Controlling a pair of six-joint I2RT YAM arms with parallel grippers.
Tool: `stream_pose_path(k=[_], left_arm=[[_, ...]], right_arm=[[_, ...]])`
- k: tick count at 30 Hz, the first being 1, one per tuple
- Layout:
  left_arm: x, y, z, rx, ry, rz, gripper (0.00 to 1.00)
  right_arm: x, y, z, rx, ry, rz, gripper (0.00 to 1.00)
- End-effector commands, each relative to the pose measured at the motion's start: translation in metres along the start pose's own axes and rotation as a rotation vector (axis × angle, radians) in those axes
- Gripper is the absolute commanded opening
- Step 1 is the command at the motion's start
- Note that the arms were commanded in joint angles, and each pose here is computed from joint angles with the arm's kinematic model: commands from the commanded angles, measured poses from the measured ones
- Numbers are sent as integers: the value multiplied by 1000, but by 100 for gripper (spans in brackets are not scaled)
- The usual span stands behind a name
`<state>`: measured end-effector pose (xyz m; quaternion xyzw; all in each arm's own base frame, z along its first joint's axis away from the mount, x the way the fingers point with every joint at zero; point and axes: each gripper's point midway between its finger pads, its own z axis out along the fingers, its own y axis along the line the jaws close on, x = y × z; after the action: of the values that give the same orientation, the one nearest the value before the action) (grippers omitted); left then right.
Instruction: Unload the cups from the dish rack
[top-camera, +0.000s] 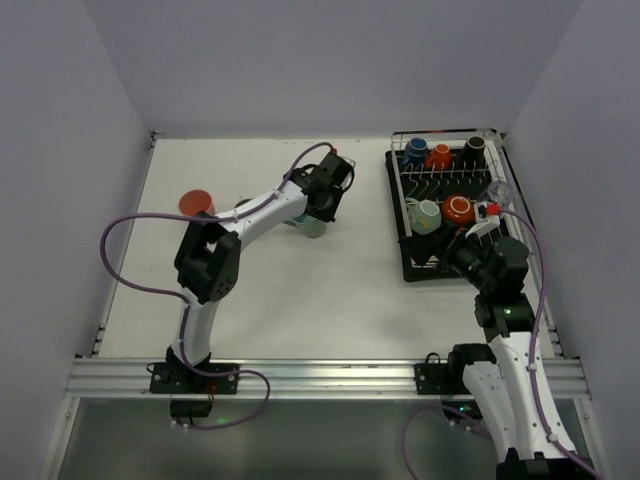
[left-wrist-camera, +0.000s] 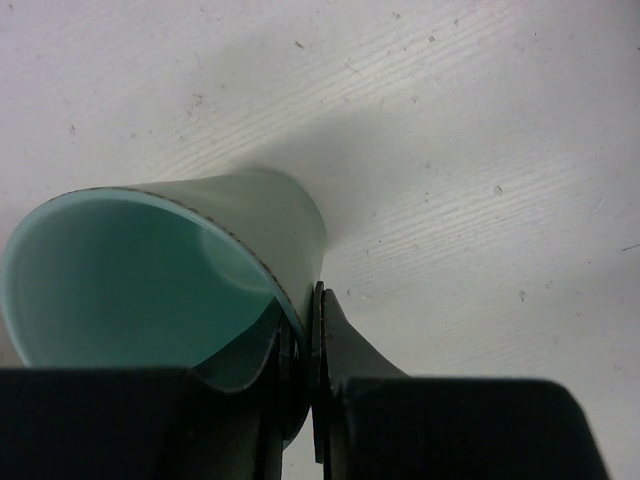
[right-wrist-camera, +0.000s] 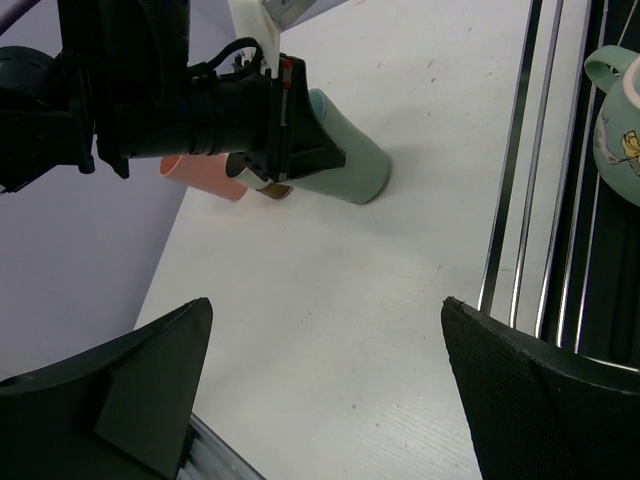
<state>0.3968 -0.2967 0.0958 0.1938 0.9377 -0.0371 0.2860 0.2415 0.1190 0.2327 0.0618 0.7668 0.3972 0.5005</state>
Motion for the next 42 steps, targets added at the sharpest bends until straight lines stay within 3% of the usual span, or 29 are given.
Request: stream_pose_path(k=[1, 4, 7, 8, 13, 21, 24, 29, 32, 36, 37, 39, 42], left_arm=[[-3, 7, 1, -24, 12, 53, 0], [-8, 6, -1, -23, 0, 51, 0], [-17, 4, -7, -7, -22, 41, 13], [-21, 1, -10, 2, -33, 39, 24], [-34, -2, -24, 29, -67, 29, 54], [-52, 1, -45, 23, -122, 14, 68], [-71, 1, -73, 31, -195, -3, 75], [-114, -7, -187, 147, -491, -68, 84], [-97, -14, -249, 299, -631, -120, 86], [-43, -6, -304, 451, -771, -153, 90], [-21, -4, -287, 439, -731, -147, 90], [-4, 8, -303, 428, -775, -151, 91], [33, 20, -285, 384, -745, -127, 91]], right_arm=[[-8, 4, 1, -12, -27, -41, 99], [-8, 6, 1, -18, -29, -39, 99], [-9, 9, 0, -23, -32, -42, 99], [-8, 9, 0, -19, -29, -41, 99], [-12, 12, -2, -8, -35, -46, 99], [-21, 15, -7, 13, -66, -62, 99], [-35, 15, -9, 52, -94, -90, 99], [-76, 6, -7, 198, -143, -161, 93], [-94, -23, 2, 361, -151, -175, 86], [-102, -66, 19, 537, -122, -182, 75], [-101, -74, 22, 566, -102, -191, 73], [-104, -83, 29, 601, -60, -214, 73], [-96, -100, 45, 629, 48, -242, 71]])
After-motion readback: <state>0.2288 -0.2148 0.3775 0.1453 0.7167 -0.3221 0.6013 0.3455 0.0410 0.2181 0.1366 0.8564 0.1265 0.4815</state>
